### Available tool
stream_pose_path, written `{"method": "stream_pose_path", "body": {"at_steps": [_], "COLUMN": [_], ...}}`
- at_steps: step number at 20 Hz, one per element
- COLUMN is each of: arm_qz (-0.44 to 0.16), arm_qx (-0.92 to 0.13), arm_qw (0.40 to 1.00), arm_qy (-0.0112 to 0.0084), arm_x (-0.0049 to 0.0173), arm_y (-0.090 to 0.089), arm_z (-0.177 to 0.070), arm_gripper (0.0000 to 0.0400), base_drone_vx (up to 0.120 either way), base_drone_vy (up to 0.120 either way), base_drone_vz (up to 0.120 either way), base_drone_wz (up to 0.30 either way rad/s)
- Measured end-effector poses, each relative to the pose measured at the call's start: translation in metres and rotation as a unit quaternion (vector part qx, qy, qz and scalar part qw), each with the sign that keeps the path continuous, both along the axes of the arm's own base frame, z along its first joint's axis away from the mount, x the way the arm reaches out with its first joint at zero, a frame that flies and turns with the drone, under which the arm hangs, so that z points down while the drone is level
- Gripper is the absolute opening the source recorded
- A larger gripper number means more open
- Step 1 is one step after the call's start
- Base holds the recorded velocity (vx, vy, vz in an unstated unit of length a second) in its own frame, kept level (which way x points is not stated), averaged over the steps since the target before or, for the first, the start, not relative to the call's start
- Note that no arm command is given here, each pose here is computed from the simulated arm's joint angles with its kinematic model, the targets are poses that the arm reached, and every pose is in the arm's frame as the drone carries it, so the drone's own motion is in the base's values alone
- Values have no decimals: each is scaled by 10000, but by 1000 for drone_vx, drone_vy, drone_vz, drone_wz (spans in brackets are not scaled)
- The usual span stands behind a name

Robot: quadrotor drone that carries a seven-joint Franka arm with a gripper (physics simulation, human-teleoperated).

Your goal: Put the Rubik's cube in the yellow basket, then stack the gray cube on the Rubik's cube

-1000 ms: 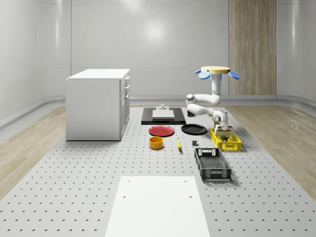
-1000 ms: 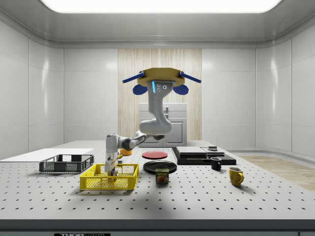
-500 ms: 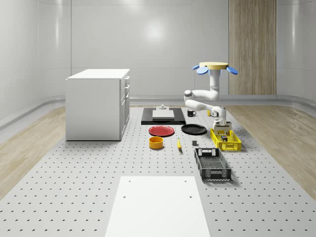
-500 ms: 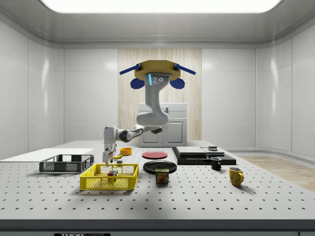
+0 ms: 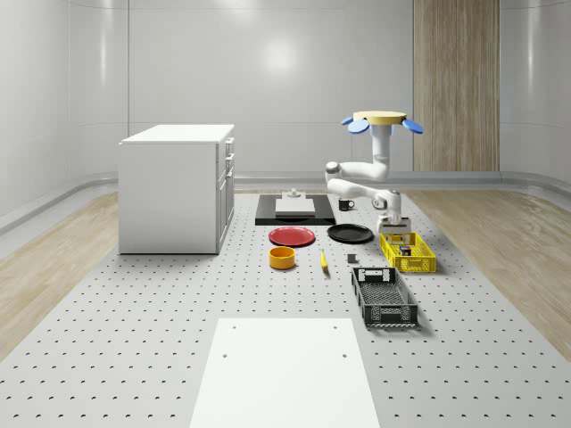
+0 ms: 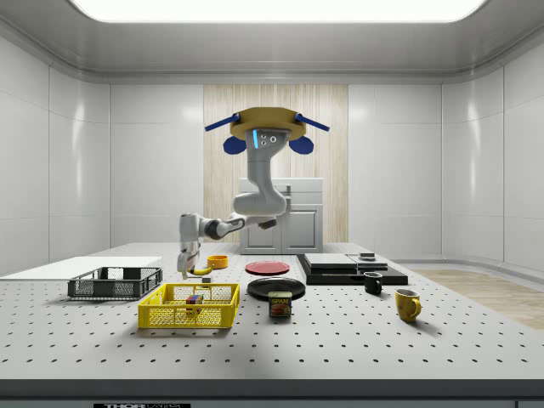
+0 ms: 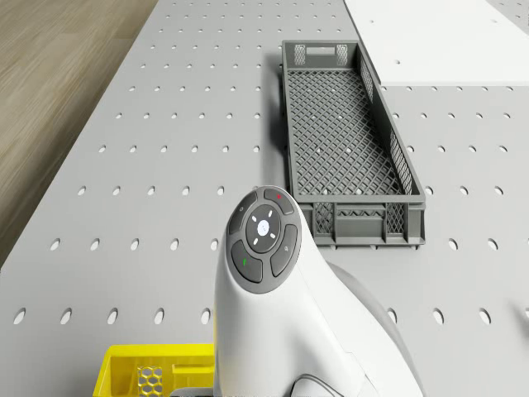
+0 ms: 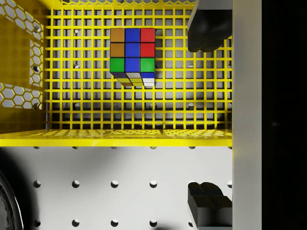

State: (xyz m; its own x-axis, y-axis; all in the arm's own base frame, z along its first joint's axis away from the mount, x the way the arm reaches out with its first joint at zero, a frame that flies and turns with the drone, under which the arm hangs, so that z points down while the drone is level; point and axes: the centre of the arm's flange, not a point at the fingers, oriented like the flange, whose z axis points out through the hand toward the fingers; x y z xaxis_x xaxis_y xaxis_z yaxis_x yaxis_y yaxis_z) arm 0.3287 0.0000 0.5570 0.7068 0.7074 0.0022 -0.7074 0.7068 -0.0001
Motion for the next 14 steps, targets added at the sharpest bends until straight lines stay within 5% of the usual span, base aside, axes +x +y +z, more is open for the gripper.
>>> {"method": "stream_pose_path", "body": {"at_steps": [14], "arm_qz": [0], "arm_qx": [0], "arm_qw": [10000], "arm_qy": [0], "arm_x": [0], "arm_y": [0], "arm_z": [-21], "arm_gripper": [400], "base_drone_vx": [0], "base_drone_vy": [-120], "base_drone_vz": [0], "base_drone_wz": [0]}}
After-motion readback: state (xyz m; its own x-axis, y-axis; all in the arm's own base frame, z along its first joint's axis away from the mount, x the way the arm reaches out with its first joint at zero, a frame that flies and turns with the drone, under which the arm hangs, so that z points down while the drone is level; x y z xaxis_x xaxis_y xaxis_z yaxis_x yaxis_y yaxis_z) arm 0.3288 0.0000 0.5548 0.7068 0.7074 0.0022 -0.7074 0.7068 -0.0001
